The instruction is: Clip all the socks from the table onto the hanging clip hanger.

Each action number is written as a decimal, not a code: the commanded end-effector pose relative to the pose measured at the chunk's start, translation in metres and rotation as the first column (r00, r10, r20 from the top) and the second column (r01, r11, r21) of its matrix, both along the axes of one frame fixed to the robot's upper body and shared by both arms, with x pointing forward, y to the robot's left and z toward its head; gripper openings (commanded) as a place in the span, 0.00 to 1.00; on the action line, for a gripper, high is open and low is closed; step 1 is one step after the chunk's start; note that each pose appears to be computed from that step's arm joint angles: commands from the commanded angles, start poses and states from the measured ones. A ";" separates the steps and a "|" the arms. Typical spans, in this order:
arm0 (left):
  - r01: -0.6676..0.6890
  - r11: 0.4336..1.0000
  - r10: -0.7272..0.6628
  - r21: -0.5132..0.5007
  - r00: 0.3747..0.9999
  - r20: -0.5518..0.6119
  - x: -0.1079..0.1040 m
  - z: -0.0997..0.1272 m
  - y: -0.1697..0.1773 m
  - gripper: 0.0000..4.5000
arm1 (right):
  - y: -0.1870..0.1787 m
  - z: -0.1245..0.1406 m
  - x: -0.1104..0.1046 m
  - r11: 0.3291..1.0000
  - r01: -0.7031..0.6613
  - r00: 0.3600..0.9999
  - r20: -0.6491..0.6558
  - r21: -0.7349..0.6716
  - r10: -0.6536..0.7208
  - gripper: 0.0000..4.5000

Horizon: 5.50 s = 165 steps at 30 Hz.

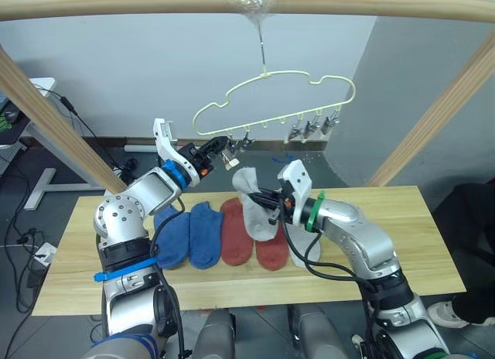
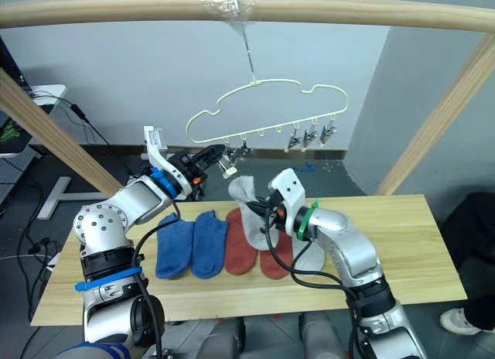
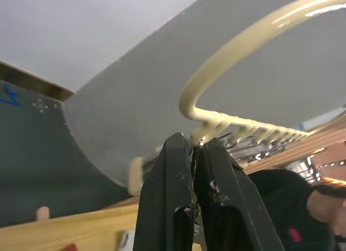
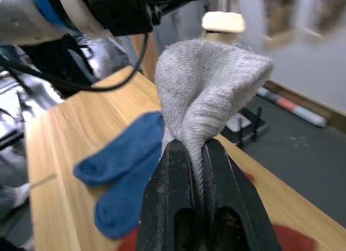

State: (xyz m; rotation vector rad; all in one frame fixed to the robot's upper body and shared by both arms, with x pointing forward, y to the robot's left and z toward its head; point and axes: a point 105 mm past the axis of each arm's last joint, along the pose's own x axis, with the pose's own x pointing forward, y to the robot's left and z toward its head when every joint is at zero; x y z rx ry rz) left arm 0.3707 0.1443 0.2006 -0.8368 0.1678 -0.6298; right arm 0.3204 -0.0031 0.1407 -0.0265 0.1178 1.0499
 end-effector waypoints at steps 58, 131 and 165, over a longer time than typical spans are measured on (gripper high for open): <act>-0.099 0.882 -0.023 0.460 0.968 0.251 -0.057 0.007 0.027 1.00 | 0.007 -0.005 0.006 0.998 -0.020 0.987 -0.160 0.055 0.028 0.99; -0.464 0.756 0.103 0.462 0.781 0.616 0.032 -0.006 -0.053 0.49 | -0.083 0.074 -0.002 0.986 0.160 0.958 0.247 -0.041 -0.145 1.00; -0.629 0.600 0.157 0.494 0.698 0.698 0.026 -0.013 -0.024 0.49 | -0.080 0.098 -0.014 0.997 0.082 0.935 0.348 -0.007 -0.075 1.00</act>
